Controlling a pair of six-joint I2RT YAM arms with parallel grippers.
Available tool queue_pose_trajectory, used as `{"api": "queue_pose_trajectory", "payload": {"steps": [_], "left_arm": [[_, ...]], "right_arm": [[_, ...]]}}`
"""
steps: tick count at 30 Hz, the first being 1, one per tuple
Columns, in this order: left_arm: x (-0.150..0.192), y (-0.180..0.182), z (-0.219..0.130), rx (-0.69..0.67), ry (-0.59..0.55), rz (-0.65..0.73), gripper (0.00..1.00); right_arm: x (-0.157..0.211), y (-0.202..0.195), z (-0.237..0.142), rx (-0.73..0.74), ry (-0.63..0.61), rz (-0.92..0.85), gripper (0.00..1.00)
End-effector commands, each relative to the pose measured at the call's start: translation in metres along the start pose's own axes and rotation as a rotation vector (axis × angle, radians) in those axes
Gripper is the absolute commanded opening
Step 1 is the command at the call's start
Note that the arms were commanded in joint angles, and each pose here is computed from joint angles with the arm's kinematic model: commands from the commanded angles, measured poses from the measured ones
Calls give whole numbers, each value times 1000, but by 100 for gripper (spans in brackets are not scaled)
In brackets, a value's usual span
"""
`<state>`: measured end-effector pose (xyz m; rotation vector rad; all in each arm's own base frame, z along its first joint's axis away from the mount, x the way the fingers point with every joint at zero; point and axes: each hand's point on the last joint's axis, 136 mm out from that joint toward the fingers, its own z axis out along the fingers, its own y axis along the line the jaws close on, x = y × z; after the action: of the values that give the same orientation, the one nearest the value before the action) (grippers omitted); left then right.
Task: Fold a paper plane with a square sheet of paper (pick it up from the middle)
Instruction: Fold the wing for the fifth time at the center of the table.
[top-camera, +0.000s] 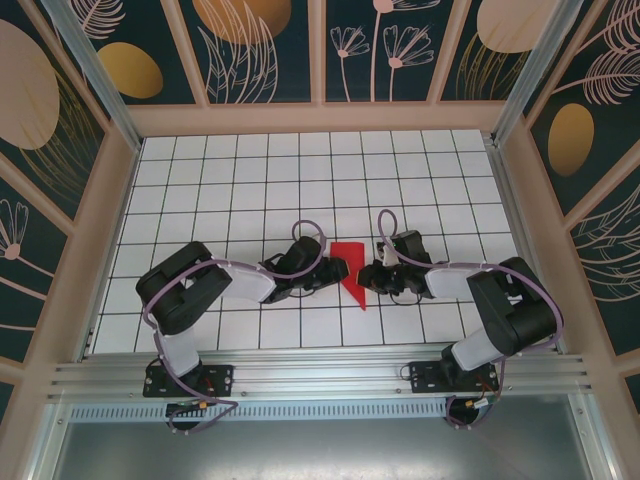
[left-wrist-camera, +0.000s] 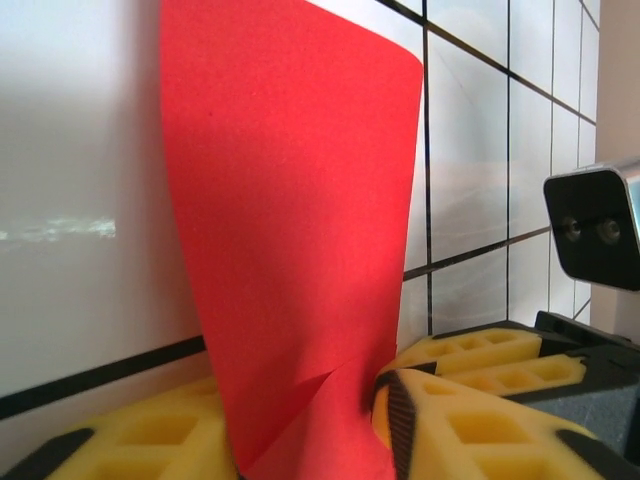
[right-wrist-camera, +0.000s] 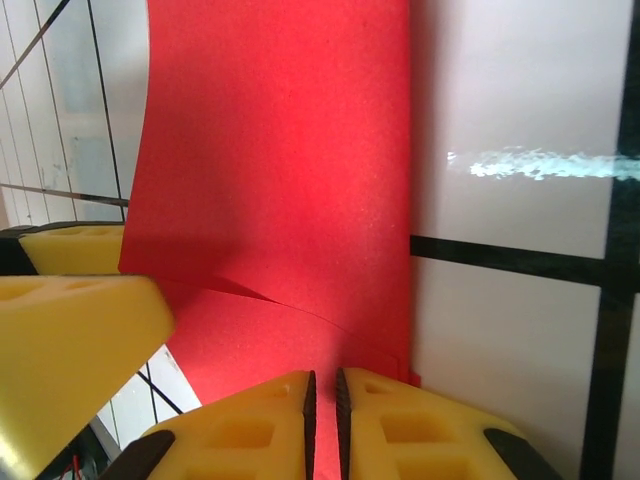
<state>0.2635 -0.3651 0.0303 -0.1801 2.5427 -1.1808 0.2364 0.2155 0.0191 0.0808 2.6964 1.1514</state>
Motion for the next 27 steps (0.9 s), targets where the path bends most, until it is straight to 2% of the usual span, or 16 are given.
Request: {"api": "queue_pose_trajectory", "payload": {"steps": [1, 4, 9, 13, 16, 21, 24, 27], "left_arm": [[4, -4, 9, 26, 22, 5, 33], [2, -1, 7, 8, 12, 22, 18], [-1, 1, -1, 3, -17, 27, 2], [-4, 3, -10, -6, -46, 21, 0], [-7, 3, -18, -14, -70, 17, 0], [-10, 6, -27, -39, -95, 15, 0], [-8, 8, -27, -42, -89, 14, 0], [-7, 4, -25, -29, -78, 20, 0]], "right_arm": [[1, -10, 0, 32, 12, -5, 18], [-3, -6, -2, 31, 2, -16, 19], [-11, 3, -13, 42, -48, -43, 24], [-15, 14, -26, 31, -108, -102, 33], [-19, 22, -35, 44, -156, -158, 34], [-20, 27, -36, 84, -196, -211, 26], [-12, 43, -28, 68, -183, -271, 23], [-9, 52, -23, 26, -171, -248, 21]]}}
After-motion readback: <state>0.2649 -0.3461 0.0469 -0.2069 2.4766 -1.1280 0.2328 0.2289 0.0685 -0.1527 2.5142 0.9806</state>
